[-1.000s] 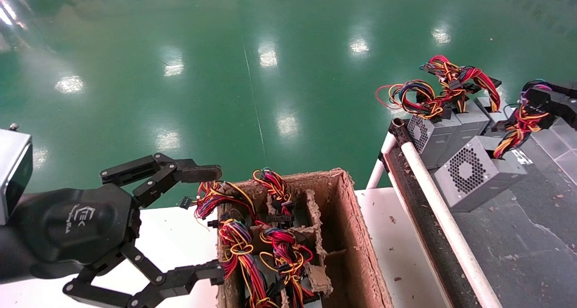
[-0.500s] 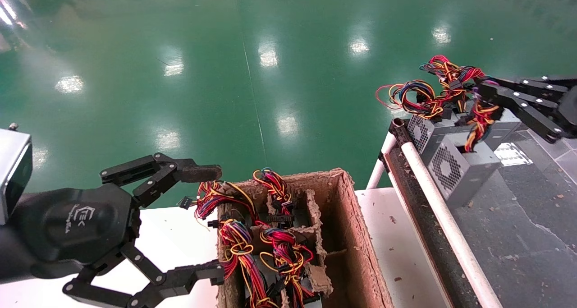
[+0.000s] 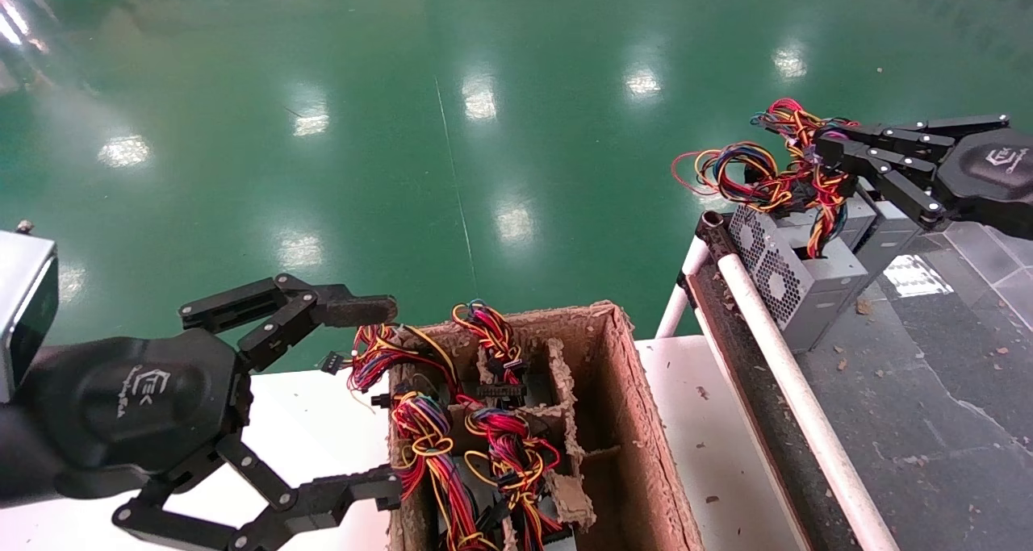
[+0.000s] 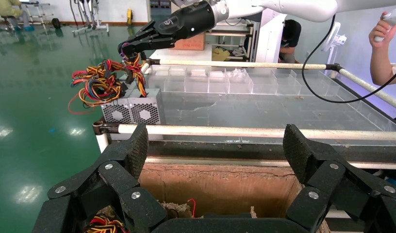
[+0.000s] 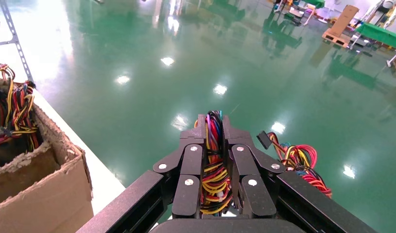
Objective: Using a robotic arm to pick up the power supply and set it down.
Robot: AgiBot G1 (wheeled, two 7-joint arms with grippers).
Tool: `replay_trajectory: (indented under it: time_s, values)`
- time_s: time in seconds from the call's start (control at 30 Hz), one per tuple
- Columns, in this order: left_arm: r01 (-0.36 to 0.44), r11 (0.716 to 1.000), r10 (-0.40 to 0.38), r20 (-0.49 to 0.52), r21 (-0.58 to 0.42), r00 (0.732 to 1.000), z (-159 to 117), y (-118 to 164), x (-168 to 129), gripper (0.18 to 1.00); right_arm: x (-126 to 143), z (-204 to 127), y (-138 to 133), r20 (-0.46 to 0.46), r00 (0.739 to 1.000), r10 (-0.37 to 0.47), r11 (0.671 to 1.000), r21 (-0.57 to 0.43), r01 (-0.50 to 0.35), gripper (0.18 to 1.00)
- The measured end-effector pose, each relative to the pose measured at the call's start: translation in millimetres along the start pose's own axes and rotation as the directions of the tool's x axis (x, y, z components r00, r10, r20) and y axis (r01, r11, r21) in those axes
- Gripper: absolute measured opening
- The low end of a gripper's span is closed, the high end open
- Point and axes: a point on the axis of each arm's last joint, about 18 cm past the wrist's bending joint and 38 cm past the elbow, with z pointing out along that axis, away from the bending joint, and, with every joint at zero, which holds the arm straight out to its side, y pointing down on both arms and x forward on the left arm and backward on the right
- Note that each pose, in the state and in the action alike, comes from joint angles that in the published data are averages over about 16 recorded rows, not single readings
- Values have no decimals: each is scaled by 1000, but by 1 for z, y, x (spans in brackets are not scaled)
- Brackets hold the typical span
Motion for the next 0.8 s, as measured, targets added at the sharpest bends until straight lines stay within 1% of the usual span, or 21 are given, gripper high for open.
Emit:
replay_trajectory:
  time_s: [0.33, 0.53, 0.73, 0.8]
  values:
    - [0, 1000, 0, 0, 0, 1000, 0, 0, 0, 1001, 1, 3, -4, 14, 1000, 16, 1000, 12, -17, 270]
    - [0, 1000, 0, 0, 0, 1000, 0, 0, 0, 1001, -1, 2, -7, 28, 999, 32, 999, 26, -33, 319]
    - [0, 1000, 0, 0, 0, 1000, 0, 0, 0, 1001, -6, 2, -10, 51, 998, 41, 998, 47, -44, 403]
    - [0, 1000, 0, 1, 0, 1000, 0, 0, 0, 1001, -9, 3, -11, 62, 997, 42, 998, 52, -45, 447]
